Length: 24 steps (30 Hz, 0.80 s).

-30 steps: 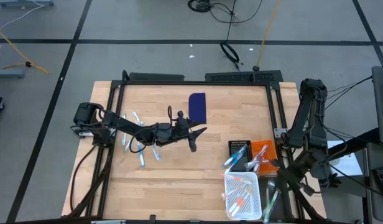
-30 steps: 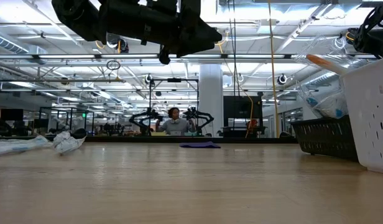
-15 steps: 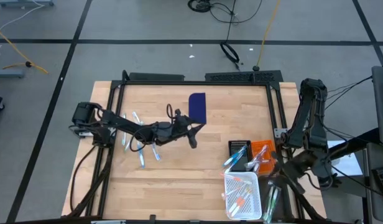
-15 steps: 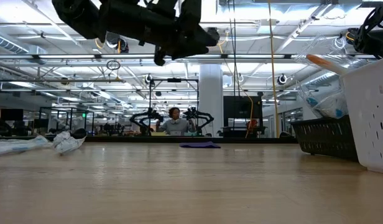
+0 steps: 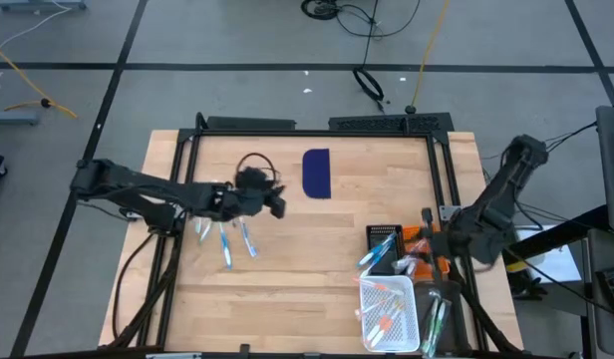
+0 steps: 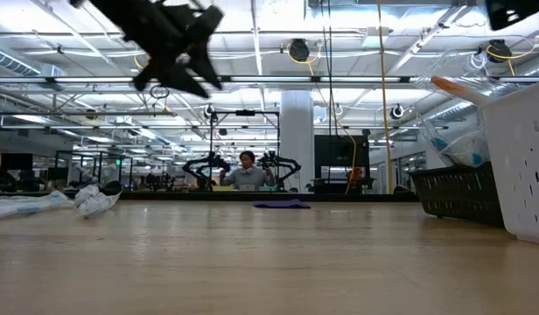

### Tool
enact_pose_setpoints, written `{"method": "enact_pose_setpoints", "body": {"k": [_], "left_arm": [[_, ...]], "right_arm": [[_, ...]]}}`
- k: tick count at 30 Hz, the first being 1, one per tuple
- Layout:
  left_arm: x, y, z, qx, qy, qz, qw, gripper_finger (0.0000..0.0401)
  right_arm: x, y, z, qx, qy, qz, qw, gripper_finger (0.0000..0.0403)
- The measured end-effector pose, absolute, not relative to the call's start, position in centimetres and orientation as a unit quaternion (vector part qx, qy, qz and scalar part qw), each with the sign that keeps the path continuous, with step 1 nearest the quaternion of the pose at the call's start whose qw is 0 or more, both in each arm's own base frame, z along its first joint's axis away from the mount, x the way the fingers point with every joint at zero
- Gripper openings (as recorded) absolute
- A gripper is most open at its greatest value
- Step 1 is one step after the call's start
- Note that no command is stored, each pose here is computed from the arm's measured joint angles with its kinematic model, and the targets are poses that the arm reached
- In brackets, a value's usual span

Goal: Pick & Place Toothbrushes
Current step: Put the violet toothbrush into the orange basket

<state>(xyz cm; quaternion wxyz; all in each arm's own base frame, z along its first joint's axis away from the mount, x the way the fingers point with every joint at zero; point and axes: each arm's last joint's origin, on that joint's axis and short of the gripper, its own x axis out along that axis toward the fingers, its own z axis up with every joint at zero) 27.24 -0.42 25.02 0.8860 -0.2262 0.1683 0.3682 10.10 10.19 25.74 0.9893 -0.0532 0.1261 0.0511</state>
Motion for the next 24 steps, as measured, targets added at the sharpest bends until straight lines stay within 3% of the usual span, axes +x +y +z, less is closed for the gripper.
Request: {"method": "enact_pose_setpoints", "body": {"k": [8,16,24], "left_arm": [[21.7,0.8,25.1,-0.338,0.258,0.451,0.785,0.0147],[19.2,2.2,23.5,-0.415,0.339,0.534,0.654,0.0147],[19.0,3.7,21.8,-0.444,0.385,0.562,0.582,0.0147]], "right_arm": [[12.7,7.5,26.8,-0.075,0.096,-0.022,0.992,0.0079],[14.4,4.3,27.8,-0.083,0.063,-0.105,0.989,0.0079],[15.2,2.7,27.7,-0.066,0.069,-0.079,0.992,0.0079]]}}
